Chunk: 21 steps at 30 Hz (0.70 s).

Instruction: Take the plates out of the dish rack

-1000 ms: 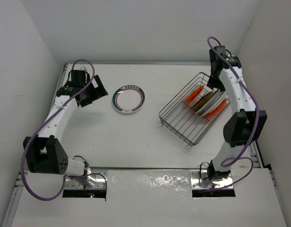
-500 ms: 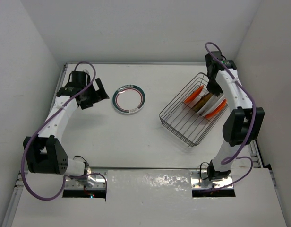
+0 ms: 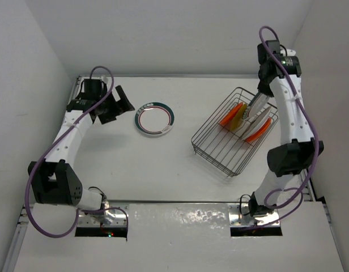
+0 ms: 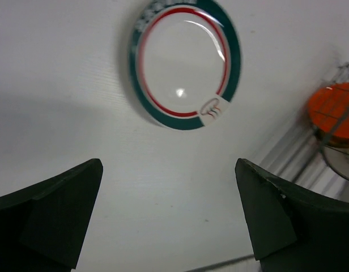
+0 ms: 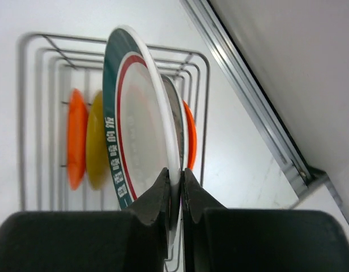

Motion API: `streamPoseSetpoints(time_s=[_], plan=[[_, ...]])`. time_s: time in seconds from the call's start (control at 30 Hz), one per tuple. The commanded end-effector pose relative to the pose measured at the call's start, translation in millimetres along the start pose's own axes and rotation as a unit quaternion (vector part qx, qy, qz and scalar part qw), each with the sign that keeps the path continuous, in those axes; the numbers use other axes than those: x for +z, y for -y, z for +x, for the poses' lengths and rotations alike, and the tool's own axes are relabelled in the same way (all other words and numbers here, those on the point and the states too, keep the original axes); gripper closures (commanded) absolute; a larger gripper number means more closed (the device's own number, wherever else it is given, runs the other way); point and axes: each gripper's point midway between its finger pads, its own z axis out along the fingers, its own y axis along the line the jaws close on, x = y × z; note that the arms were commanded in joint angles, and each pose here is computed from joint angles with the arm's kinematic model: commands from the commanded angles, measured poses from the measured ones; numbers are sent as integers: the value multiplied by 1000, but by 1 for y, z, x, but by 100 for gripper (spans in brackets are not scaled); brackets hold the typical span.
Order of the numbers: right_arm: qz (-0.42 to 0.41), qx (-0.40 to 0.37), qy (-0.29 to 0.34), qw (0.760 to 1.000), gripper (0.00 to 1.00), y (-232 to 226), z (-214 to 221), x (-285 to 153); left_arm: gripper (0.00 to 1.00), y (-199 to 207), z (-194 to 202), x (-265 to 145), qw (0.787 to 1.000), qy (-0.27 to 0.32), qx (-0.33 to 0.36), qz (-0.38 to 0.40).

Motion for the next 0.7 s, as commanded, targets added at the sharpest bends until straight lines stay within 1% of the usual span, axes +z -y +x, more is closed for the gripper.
streamPoseSetpoints(time_s=[0.0,0.03,0.07,0.1,0.13,0.17,0.23,0.27,0.3,0.33,0.37,0.4,0.43,0.47,0.5,0.53,0.57,0.63,0.67], plan=[[-100,28,80,991,100,-2,-40,-63,0,62,-16,-15,988,5,-2,154],[-119,34,99,987,100,0,-47,-76,0,72,-15,-16,983,-1,-5,185],[-134,35,107,985,100,-2,-49,-83,0,91,-24,-21,972,14,6,233],[-154,35,114,981,100,-7,-49,-90,0,106,-17,-27,961,-6,-6,278],[-197,35,123,972,100,-16,-50,-102,0,120,-26,-30,950,11,6,311],[-226,28,124,966,100,-26,-47,-107,0,133,-23,-35,942,5,4,334],[-263,12,119,957,100,-41,-39,-112,0,154,-23,-40,930,16,25,366],[-296,-3,116,948,100,-56,-33,-116,0,162,-22,-41,926,14,23,376],[-329,-22,84,940,100,-76,-11,-104,0,170,-22,-40,921,10,27,389],[-447,-27,95,889,100,-113,-13,-130,0,180,-24,-42,916,12,32,401],[-509,-30,98,855,100,-127,-6,-151,0,195,-20,-45,909,4,39,415],[-544,-31,70,835,100,-144,18,-144,0,200,-17,-34,911,-4,38,411],[-608,-9,92,788,100,-158,8,-171,0,206,-11,-31,912,-16,38,408],[-635,-1,99,766,100,-160,11,-184,0,207,-10,-25,914,-19,39,403],[-648,9,87,757,100,-168,22,-179,0,206,-11,-16,919,-21,32,391],[-675,31,108,729,100,-172,10,-195,0,202,-8,-9,925,-33,24,378],[-698,28,100,708,100,-175,16,-203,0,200,-6,-4,926,-37,21,374],[-723,39,98,683,100,-182,18,-212,3,193,0,7,932,-51,15,357],[-726,40,96,679,100,-184,20,-214,5,191,4,11,933,-58,14,355]])
